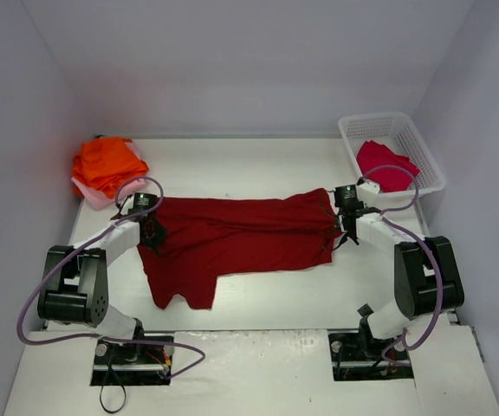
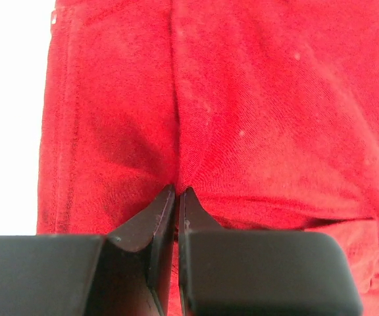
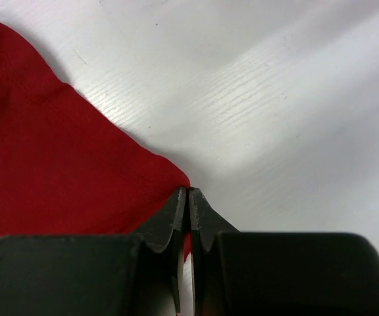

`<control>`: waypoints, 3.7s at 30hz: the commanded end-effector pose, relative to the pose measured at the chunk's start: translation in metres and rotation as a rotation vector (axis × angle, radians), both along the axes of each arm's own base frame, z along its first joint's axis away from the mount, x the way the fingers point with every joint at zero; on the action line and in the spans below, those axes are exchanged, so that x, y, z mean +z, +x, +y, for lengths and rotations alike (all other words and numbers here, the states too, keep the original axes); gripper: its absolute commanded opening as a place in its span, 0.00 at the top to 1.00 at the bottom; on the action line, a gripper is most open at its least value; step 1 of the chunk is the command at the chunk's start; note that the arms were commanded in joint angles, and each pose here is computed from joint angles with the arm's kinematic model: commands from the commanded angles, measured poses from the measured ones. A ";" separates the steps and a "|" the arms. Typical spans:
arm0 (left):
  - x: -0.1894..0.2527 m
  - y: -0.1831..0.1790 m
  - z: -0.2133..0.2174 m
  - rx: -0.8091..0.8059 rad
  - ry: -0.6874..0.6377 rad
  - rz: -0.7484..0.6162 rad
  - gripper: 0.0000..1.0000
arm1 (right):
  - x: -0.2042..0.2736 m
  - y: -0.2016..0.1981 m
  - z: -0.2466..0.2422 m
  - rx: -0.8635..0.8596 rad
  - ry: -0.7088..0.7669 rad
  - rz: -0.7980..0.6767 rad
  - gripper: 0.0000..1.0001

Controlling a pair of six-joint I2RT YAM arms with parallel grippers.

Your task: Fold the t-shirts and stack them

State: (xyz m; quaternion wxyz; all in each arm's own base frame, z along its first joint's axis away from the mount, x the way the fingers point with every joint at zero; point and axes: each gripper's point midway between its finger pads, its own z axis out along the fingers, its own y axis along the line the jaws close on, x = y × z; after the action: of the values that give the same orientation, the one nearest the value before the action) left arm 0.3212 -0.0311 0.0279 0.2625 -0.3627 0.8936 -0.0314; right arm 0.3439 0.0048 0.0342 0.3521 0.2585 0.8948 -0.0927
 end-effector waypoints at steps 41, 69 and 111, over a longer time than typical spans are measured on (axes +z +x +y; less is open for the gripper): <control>0.028 0.014 0.009 0.043 -0.005 -0.150 0.35 | 0.005 0.008 0.000 0.006 -0.033 -0.006 1.00; 0.033 0.024 -0.015 0.010 0.022 -0.176 1.00 | 0.006 0.010 -0.001 0.011 -0.045 -0.003 1.00; 0.036 -0.003 0.096 0.180 0.155 -0.112 1.00 | 0.004 0.008 -0.007 -0.002 -0.080 0.015 1.00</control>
State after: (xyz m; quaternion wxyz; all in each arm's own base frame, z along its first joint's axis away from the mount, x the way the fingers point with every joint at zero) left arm 0.3150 0.0393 0.0497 0.3072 -0.4035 0.8617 0.0158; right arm 0.3422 0.0127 0.0228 0.3345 0.2327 0.9080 -0.0981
